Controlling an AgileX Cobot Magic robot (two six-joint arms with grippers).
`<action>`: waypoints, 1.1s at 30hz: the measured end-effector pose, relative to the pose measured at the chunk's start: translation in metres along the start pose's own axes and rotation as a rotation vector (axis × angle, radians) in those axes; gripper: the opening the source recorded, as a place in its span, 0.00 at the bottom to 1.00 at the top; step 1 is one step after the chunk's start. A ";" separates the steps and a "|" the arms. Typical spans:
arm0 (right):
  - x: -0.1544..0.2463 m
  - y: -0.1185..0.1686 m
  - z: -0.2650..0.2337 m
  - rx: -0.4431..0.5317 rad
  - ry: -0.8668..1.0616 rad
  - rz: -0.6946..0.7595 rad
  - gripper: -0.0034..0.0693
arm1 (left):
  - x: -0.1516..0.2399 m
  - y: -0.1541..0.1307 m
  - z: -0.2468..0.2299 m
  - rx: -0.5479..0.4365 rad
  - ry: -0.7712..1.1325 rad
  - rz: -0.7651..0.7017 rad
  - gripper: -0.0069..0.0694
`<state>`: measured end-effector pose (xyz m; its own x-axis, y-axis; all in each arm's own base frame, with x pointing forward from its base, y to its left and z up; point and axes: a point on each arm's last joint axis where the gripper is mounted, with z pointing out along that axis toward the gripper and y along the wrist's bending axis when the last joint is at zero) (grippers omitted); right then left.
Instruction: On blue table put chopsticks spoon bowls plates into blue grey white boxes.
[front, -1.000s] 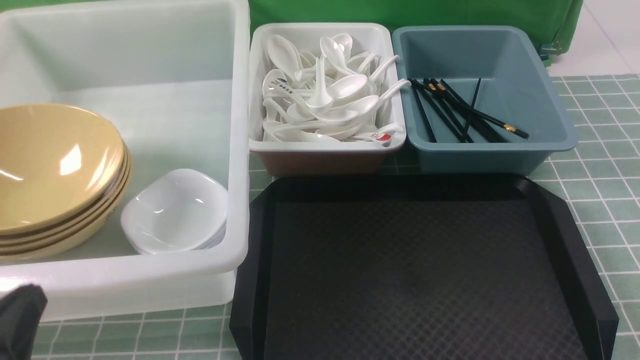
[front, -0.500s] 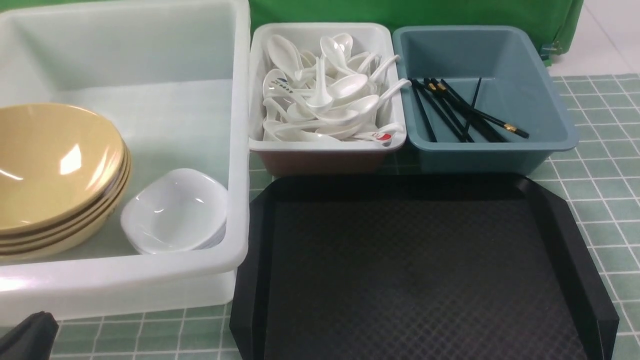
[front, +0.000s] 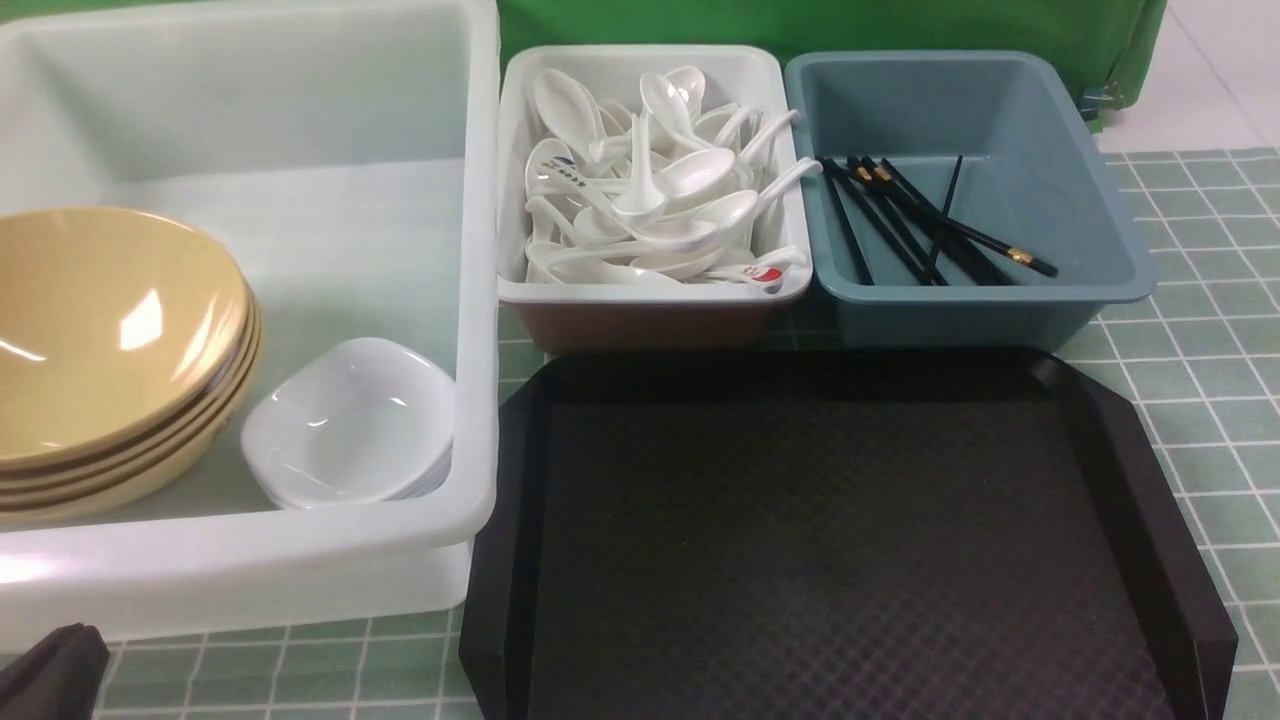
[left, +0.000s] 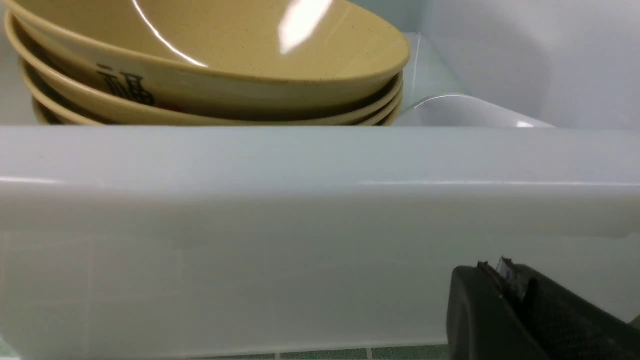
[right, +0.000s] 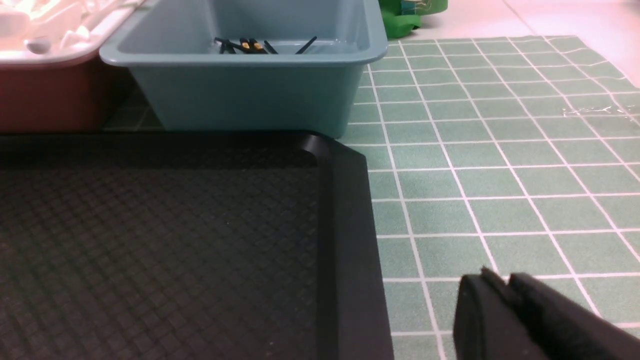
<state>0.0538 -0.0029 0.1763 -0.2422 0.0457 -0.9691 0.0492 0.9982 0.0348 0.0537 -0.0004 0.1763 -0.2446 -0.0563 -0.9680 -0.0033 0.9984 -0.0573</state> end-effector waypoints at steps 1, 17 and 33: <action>0.000 0.000 0.000 0.000 0.000 0.000 0.18 | 0.000 0.000 0.000 0.000 0.000 0.000 0.09; 0.000 0.000 0.000 0.000 0.000 0.000 0.19 | 0.000 0.000 0.000 0.000 -0.001 0.002 0.09; 0.000 0.000 0.000 0.000 0.000 0.000 0.22 | 0.000 0.000 0.000 0.000 -0.001 0.002 0.09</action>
<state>0.0538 -0.0029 0.1763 -0.2422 0.0457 -0.9691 0.0492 0.9982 0.0348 0.0537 -0.0004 0.1766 -0.2438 -0.0542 -0.9683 -0.0027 0.9985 -0.0552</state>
